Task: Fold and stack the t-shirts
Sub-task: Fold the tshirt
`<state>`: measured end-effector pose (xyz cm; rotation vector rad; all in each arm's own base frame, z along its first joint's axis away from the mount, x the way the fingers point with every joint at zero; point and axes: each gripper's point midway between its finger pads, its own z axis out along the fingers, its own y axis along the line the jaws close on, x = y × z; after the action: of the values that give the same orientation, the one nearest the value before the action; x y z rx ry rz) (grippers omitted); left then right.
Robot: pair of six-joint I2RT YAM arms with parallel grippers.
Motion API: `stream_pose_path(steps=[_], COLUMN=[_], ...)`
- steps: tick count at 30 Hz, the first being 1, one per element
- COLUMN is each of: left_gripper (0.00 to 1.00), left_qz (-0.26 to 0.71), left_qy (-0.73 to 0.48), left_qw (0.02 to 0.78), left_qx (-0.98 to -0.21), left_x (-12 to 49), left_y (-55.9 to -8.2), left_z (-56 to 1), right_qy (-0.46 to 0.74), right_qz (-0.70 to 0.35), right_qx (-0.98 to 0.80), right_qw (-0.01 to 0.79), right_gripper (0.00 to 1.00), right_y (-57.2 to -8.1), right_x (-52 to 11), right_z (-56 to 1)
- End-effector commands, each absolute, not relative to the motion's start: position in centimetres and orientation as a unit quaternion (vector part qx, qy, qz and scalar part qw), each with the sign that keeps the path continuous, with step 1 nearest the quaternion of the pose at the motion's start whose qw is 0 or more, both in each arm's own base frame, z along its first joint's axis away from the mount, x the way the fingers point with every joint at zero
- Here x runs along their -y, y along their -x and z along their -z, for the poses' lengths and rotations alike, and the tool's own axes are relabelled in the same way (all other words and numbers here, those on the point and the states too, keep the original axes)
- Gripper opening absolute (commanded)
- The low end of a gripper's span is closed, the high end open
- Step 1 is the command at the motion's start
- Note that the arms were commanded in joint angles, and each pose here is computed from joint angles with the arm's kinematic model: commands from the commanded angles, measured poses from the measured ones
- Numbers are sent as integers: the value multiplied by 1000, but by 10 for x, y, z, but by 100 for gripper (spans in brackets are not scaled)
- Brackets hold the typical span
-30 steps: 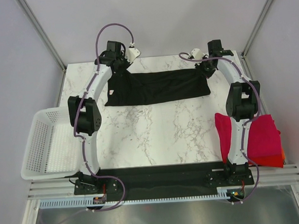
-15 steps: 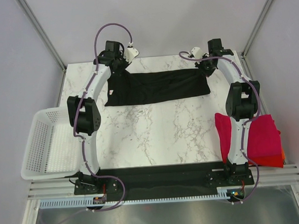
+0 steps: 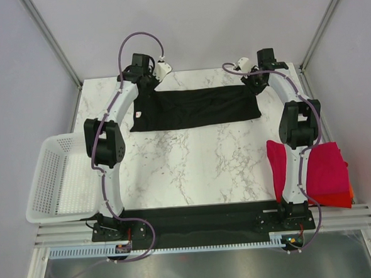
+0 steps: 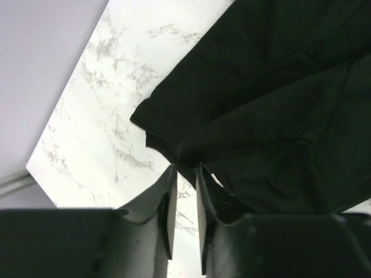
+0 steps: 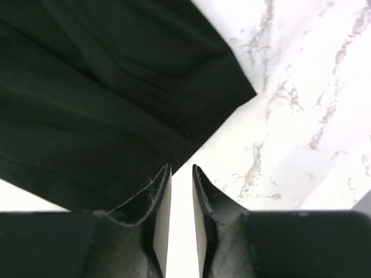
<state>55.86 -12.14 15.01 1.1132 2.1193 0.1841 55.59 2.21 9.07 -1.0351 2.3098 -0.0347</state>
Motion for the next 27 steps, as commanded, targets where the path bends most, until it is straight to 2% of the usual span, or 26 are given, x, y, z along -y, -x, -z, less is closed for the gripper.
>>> stream_pose_path(steps=[1, 3, 4, 6, 7, 9, 11, 13, 16, 22, 27], left_gripper=[29, 36, 36, 36, 36, 31, 23, 21, 20, 16, 15], left_qz=[-125, -129, -128, -104, -89, -66, -39, 0, 23, 51, 57], left_qy=[-355, -324, -321, -328, -338, -338, -337, -331, -327, -289, -276], left_qw=[409, 434, 436, 422, 388, 359, 305, 268, 247, 220, 240], left_qx=[-831, -830, -831, -839, -852, -867, -890, -905, -912, -931, -929], left_x=[98, 88, 87, 91, 92, 93, 91, 96, 100, 97, 94], left_y=[-568, -566, -563, -545, -528, -506, -475, -449, -435, -442, -454], left_z=[-197, -222, -226, -215, -188, -169, -136, -109, -91, -60, -64], right_qy=[342, 322, 320, 319, 329, 345, 380, 409, 456, 502, 509], right_qz=[55, 48, 37, 13, -8, -30, -60, -73, -89, -141, -167], right_qx=[-863, -858, -850, -843, -837, -834, -824, -813, -788, -743, -716], right_qw=[368, 397, 418, 433, 436, 429, 416, 407, 404, 419, 447], right_gripper=[29, 36, 40, 42, 42, 42, 42, 42, 42, 43, 45], right_y=[-582, -580, -583, -577, -574, -570, -564, -560, -557, -559, -560], right_x=[-14, -18, -24, -35, -46, -65, -93, -115, -160, -249, -304], right_z=[-139, -165, -176, -187, -187, -177, -167, -161, -150, -135, -134])
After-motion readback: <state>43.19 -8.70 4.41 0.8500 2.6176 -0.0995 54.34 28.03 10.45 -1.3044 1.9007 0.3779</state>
